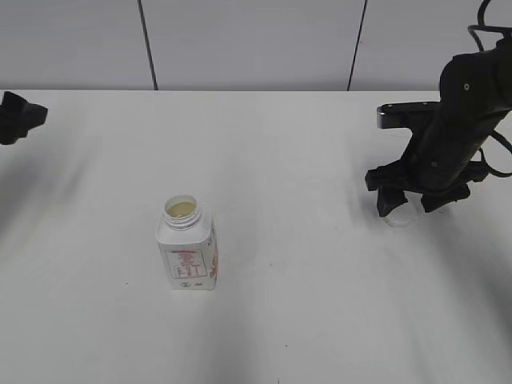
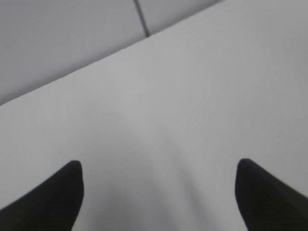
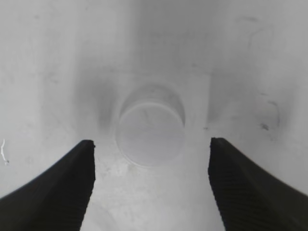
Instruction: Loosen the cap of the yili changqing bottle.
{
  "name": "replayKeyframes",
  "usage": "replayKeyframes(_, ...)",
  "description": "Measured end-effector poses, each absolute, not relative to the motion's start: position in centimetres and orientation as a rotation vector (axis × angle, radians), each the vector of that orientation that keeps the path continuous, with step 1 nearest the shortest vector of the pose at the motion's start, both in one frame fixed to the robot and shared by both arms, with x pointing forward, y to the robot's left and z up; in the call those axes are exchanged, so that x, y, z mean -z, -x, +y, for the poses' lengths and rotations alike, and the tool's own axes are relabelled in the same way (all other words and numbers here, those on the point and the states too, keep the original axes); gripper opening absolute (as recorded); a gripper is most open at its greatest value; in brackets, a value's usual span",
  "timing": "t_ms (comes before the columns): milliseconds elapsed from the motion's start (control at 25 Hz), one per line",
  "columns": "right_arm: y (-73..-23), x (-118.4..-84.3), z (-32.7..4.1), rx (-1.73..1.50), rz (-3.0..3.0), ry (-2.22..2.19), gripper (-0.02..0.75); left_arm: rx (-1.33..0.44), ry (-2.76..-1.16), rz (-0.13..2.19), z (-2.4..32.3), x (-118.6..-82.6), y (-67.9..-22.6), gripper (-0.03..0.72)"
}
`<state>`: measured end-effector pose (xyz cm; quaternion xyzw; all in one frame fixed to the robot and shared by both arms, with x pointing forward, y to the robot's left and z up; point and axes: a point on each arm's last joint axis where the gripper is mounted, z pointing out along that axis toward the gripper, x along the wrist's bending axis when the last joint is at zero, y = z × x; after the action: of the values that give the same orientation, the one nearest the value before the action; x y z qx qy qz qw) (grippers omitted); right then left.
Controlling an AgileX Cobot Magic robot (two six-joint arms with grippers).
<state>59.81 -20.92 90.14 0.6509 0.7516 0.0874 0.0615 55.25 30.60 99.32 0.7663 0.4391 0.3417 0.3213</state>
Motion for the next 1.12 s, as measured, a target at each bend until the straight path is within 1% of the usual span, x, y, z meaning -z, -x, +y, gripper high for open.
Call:
replayKeyframes(80,-59.7,-90.3,-20.9,-0.264,2.274,-1.975,0.576,-0.947,-1.961,1.248,31.2,-100.0,-55.1,0.573)
replayKeyframes(160,-59.6,-90.9,-21.0,-0.269,2.274,-1.963,0.576,-0.989,-1.909,1.346,31.8,-100.5,-54.8,0.543)
replayKeyframes(320,-59.6,-93.2,-21.0,-0.334,2.245,-1.938,0.576,-1.051,-1.830,1.491,32.8,-101.5,-54.2,0.493)
replayKeyframes(520,-59.1,-96.9,-21.0,-0.451,2.188,-1.898,0.576,-1.095,-1.688,1.692,33.9,-102.8,-52.9,0.481)
replayKeyframes(680,-58.6,-99.1,-21.2,-0.499,2.163,-1.865,0.575,-1.118,-1.584,1.836,34.6,-104.0,-51.5,0.481)
replayKeyframes(800,-58.0,-100.7,-21.4,-0.511,2.156,-1.860,0.575,-1.111,-1.599,1.904,34.8,-104.7,-50.1,0.481)
replayKeyframes(920,-57.2,-102.1,-21.6,-0.507,2.156,-1.844,0.575,-1.034,-1.657,1.959,34.6,-104.9,-48.7,0.481)
replayKeyframes(1120,-55.4,-104.5,-22.4,-0.457,2.162,-1.811,0.575,-0.798,-1.792,2.020,33.6,-104.7,-46.4,0.481)
